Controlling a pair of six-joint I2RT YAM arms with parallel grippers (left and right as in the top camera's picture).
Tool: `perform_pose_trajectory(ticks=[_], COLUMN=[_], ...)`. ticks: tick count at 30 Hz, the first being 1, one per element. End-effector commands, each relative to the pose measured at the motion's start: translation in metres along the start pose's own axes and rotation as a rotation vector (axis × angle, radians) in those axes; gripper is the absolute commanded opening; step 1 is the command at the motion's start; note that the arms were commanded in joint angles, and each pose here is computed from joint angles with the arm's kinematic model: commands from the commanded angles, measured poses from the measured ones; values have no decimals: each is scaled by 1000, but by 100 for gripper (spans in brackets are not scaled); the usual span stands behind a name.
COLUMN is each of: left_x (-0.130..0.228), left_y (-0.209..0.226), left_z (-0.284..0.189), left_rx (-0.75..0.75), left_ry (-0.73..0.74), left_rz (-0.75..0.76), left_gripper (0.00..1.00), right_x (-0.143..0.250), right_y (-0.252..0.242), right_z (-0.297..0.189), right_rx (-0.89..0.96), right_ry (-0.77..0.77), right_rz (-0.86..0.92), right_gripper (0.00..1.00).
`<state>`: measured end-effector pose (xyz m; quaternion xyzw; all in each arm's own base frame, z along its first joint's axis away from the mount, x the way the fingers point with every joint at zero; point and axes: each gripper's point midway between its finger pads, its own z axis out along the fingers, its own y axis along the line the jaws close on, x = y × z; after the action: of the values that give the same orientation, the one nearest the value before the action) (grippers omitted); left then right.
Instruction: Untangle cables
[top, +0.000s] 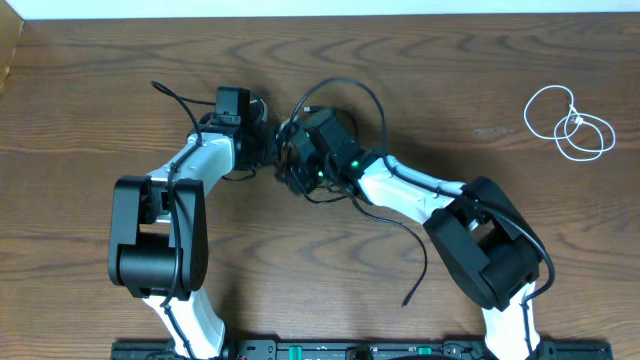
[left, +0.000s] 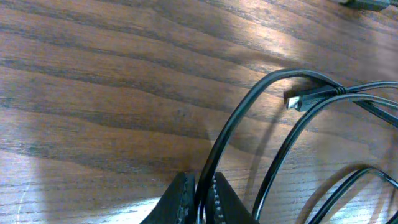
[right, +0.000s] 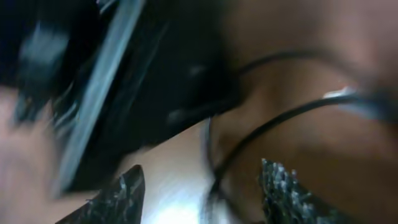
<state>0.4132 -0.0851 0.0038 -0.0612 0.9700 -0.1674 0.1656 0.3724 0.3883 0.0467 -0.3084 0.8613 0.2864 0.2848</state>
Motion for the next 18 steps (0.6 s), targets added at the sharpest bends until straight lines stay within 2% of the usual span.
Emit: perform_pose_trajectory(ticks=[1,5,10,18], left_x=[5,4,5,6], left_y=[13,23,34,19], left_z=[2,0,-3,-3], left_rx=[-39,-60,-72,18], left_ry=[13,8,15,35], left_rz=[-17,-107,-226,-213], left_gripper=[11,11,11,10], right_x=[-16,-13,-2,8], right_y=[-47,-59,-59,-40], right_z=[-8,-3,11,38], right_rx=[197,228,223,187], right_ry=[-79,-98,-84,-96], right_rz=[138,242,239,199], right_gripper=[50,43,40,36])
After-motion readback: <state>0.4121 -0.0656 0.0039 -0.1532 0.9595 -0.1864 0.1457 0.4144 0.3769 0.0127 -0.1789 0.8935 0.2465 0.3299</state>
